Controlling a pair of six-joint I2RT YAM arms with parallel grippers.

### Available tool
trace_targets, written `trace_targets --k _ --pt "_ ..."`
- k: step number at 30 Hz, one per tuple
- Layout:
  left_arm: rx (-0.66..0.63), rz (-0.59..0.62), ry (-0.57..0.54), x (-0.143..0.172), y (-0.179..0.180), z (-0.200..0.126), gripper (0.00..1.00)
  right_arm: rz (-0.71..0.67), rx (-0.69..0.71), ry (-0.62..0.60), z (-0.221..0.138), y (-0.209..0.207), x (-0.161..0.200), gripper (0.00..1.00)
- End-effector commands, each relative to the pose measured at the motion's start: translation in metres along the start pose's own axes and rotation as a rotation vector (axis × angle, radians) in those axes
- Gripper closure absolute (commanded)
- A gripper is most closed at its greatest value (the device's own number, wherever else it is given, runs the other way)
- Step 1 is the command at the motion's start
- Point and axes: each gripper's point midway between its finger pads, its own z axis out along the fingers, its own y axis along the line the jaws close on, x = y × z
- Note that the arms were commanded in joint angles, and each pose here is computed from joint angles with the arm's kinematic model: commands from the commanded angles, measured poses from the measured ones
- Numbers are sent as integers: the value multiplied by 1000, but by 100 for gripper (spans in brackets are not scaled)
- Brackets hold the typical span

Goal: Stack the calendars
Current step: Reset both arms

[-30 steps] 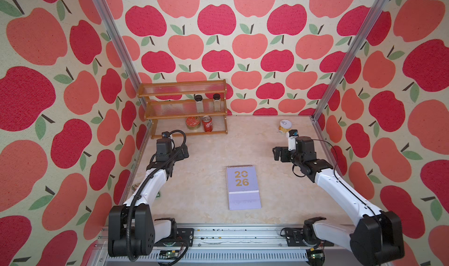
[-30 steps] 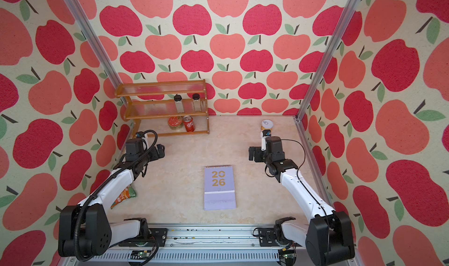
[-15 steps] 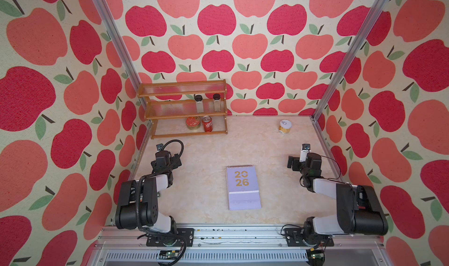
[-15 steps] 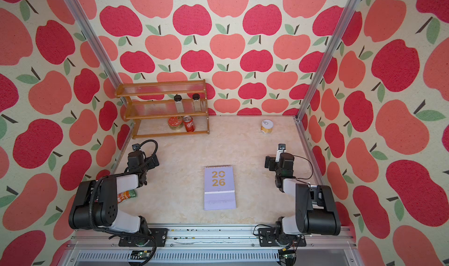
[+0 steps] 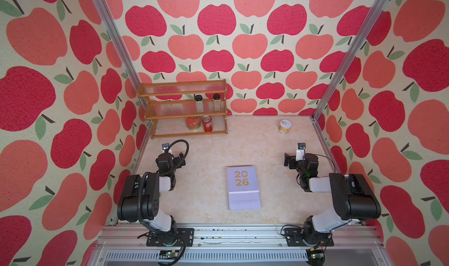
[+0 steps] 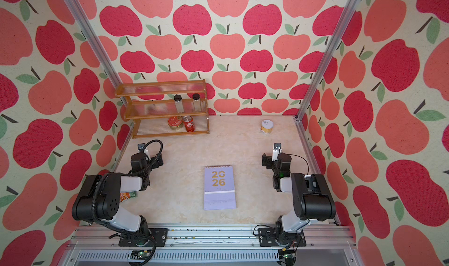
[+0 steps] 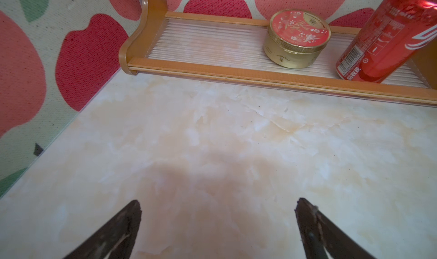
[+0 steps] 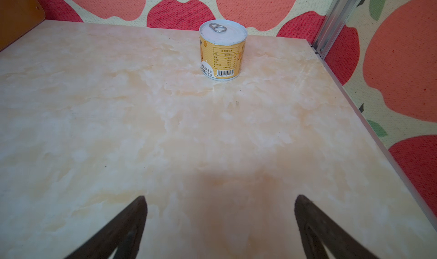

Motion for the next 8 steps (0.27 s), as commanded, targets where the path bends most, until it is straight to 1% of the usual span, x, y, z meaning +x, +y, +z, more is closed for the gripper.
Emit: trace_targets --k 1,2,3,8 --pt "18 21 -32 -8 -3 0 1 -33 42 -39 -2 -4 -12 1" --pt "18 21 -33 -8 -3 0 1 -13 60 -26 1 -8 -12 1" --pt "18 21 -33 -8 -4 0 0 -1 46 -19 2 -9 -11 1" --pt "17 23 -35 -8 -4 -1 1 -9 37 -34 -1 -7 -12 1"
